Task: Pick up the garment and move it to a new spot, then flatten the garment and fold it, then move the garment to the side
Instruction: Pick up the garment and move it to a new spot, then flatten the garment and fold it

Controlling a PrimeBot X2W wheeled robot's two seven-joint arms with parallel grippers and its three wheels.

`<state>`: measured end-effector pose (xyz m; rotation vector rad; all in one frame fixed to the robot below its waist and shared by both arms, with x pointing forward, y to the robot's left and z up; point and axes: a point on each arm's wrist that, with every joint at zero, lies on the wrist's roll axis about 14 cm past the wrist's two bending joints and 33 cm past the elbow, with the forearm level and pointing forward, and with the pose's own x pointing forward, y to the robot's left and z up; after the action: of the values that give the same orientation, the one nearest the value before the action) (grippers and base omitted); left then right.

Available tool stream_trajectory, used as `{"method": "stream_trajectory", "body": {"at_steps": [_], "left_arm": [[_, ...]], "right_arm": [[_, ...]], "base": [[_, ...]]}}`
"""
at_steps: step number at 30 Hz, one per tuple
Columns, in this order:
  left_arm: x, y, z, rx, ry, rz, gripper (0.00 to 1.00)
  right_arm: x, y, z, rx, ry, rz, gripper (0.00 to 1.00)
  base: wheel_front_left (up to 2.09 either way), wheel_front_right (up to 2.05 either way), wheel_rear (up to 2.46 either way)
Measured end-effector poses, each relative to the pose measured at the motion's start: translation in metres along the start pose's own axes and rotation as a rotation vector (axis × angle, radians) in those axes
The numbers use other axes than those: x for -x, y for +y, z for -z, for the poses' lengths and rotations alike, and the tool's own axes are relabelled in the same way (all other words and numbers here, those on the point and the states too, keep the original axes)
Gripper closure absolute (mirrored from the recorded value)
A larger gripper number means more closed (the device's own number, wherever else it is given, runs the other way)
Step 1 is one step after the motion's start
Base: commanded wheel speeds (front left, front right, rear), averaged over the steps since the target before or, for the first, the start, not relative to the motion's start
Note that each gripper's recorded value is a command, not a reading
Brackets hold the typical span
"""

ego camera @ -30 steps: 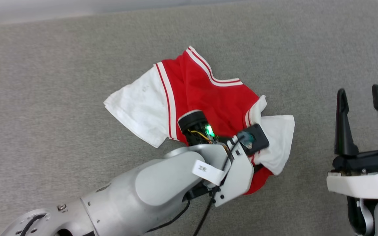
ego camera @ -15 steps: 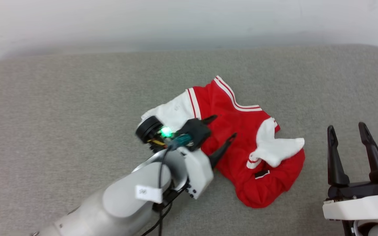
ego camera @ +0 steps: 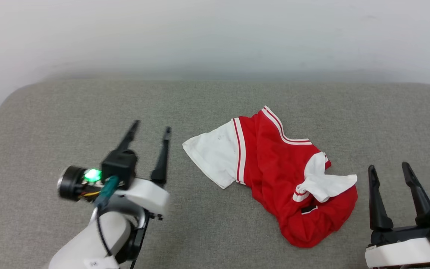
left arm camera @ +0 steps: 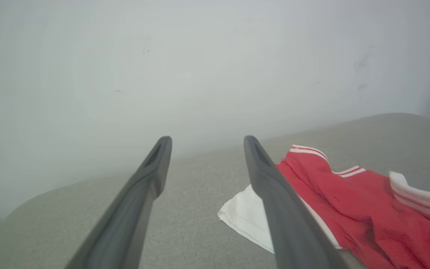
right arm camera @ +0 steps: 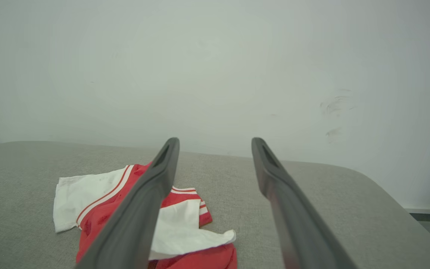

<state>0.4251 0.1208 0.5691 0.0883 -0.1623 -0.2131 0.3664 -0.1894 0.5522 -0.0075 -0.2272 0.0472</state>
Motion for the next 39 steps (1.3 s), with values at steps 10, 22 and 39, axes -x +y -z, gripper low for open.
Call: {"method": "stream_trajectory", "body": {"at_steps": [10, 22, 39], "left_arm": [[0.053, 0.048, -0.015, -0.018, -0.089, -0.27, 0.0], [0.091, 0.037, 0.018, 0.009, -0.009, -0.262, 0.0], [0.101, 0.033, 0.031, 0.041, 0.021, -0.247, 0.0]], "right_arm": [[0.008, 0.006, 0.005, -0.008, 0.02, -0.015, 0.0], [0.015, 0.007, 0.006, -0.041, 0.028, -0.011, 0.0], [0.027, 0.002, 0.013, -0.063, 0.053, 0.008, 0.0]], "base": [[0.0, 0.0, 0.0], [0.0, 0.0, 0.0], [0.0, 0.0, 0.0]]}}
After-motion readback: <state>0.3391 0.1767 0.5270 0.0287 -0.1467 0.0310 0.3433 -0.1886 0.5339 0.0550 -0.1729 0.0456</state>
